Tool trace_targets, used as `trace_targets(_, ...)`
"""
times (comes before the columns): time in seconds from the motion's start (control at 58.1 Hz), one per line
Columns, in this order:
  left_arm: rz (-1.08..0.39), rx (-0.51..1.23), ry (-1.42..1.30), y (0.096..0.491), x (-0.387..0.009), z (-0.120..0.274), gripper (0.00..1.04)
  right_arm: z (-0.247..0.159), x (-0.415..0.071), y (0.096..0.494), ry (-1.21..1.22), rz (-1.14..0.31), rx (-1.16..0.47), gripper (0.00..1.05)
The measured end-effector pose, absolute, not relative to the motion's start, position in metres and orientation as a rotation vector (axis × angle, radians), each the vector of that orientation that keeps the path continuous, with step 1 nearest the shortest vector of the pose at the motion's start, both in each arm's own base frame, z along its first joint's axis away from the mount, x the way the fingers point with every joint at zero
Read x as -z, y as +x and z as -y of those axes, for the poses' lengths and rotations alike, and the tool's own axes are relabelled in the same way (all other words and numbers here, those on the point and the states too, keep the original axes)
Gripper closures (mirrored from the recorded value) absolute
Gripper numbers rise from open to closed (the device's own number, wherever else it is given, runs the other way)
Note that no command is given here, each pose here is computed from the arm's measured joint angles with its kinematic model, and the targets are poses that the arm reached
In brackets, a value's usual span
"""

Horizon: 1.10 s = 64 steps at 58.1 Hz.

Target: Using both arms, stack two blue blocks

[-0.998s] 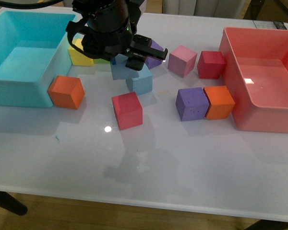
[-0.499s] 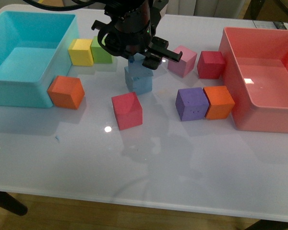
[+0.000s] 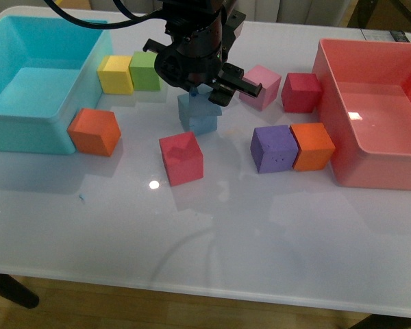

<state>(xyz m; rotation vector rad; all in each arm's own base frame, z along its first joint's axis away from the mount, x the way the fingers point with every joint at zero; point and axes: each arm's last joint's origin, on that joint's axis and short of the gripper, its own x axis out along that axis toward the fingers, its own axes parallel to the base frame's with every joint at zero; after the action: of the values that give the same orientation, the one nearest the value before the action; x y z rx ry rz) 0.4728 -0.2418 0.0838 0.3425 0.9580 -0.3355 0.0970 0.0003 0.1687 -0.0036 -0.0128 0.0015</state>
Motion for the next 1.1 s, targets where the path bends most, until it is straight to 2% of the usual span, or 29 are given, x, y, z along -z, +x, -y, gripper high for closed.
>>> trace_targets(0.361, -0.979, 0.322, 0.343, 0.4810, -0.0784, 0.2384, 0.65, -0.0003, -0.1687, 0.0970, -0.004, 0.013, -0.002, 0.09)
trace_targets(0.723, -0.981, 0.308, 0.346, 0.4823, -0.0777, 0.2367, 0.08, -0.0003, -0.1687, 0.0970, -0.004, 0.013, -0.002, 0.09)
trace_targets(1.102, -0.978, 0.323, 0.317, 0.4822, -0.0774, 0.2365, 0.09, -0.0003, -0.1687, 0.0970, -0.004, 0.013, -0.002, 0.09)
